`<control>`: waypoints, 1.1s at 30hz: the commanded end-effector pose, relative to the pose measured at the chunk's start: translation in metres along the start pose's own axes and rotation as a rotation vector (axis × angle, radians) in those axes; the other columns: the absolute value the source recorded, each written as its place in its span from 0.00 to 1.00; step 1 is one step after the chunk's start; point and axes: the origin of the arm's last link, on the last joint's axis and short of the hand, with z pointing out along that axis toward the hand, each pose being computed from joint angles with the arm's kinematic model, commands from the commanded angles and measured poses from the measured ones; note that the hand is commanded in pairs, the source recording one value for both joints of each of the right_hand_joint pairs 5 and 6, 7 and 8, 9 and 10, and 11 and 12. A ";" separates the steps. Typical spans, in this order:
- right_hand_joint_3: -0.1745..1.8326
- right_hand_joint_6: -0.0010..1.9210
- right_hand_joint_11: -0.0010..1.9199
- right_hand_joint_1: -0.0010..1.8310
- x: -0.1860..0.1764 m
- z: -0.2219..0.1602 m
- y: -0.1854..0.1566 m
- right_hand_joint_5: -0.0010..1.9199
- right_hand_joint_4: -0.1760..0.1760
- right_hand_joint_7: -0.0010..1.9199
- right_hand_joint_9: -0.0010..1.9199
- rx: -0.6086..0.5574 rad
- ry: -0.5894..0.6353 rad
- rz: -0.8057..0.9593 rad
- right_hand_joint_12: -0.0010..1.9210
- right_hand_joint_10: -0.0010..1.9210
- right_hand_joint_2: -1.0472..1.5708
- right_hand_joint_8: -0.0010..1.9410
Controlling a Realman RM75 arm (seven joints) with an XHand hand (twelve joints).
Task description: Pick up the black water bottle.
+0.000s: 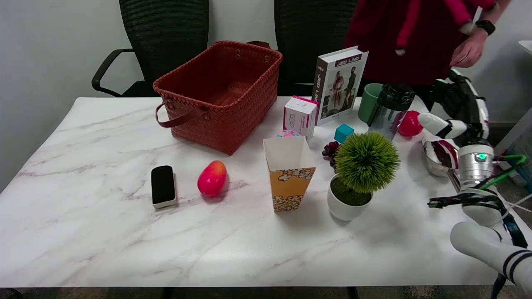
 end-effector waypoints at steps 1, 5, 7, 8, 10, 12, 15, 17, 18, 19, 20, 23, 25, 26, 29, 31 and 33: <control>0.49 0.14 0.24 0.59 -0.043 0.023 0.015 0.14 0.50 0.26 0.27 -0.063 -0.131 0.027 0.24 0.27 0.27 0.26; 0.48 0.13 0.21 0.59 -0.055 0.021 0.020 0.13 0.50 0.26 0.27 -0.086 -0.158 0.028 0.21 0.27 0.27 0.26; 0.47 0.13 0.21 0.59 -0.059 0.020 0.022 0.13 0.50 0.27 0.27 -0.093 -0.170 0.027 0.21 0.27 0.27 0.26; 0.47 0.13 0.21 0.59 -0.062 0.019 0.023 0.13 0.50 0.27 0.27 -0.099 -0.178 0.028 0.21 0.27 0.27 0.26; 0.47 0.13 0.20 0.59 -0.065 0.018 0.024 0.13 0.50 0.27 0.27 -0.105 -0.185 0.030 0.20 0.27 0.27 0.26; 0.47 0.13 0.20 0.59 -0.068 0.018 0.025 0.13 0.50 0.27 0.27 -0.108 -0.190 0.034 0.20 0.27 0.27 0.26; 0.47 0.13 0.20 0.59 -0.069 0.017 0.025 0.13 0.50 0.27 0.28 -0.108 -0.195 0.032 0.20 0.28 0.27 0.26; 0.47 0.13 0.20 0.59 -0.070 0.017 0.026 0.13 0.50 0.27 0.28 -0.108 -0.198 0.031 0.20 0.28 0.27 0.26; 0.47 0.13 0.20 0.59 -0.070 0.017 0.026 0.13 0.50 0.27 0.28 -0.108 -0.198 0.031 0.20 0.28 0.27 0.26; 0.47 0.13 0.20 0.59 -0.070 0.017 0.026 0.13 0.50 0.27 0.28 -0.108 -0.198 0.031 0.20 0.28 0.27 0.27; 0.47 0.13 0.20 0.59 -0.069 0.017 0.025 0.13 0.50 0.27 0.28 -0.107 -0.196 0.032 0.20 0.28 0.27 0.27; 0.46 0.13 0.20 0.60 -0.068 0.018 0.025 0.13 0.50 0.27 0.28 -0.105 -0.192 0.030 0.20 0.28 0.27 0.27; 0.46 0.13 0.20 0.60 -0.068 0.018 0.025 0.13 0.50 0.27 0.28 -0.105 -0.189 0.029 0.20 0.28 0.27 0.27; 0.46 0.13 0.19 0.60 -0.068 0.018 0.025 0.13 0.50 0.27 0.28 -0.105 -0.189 0.029 0.19 0.28 0.27 0.27; 0.46 0.13 0.19 0.60 -0.067 0.018 0.025 0.13 0.50 0.27 0.28 -0.105 -0.188 0.027 0.19 0.28 0.27 0.27; 0.46 0.13 0.19 0.60 -0.067 0.019 0.025 0.13 0.50 0.27 0.28 -0.105 -0.187 0.026 0.19 0.28 0.27 0.27; 0.45 0.13 0.19 0.60 -0.068 0.019 0.025 0.13 0.50 0.27 0.28 -0.106 -0.189 0.026 0.19 0.28 0.28 0.27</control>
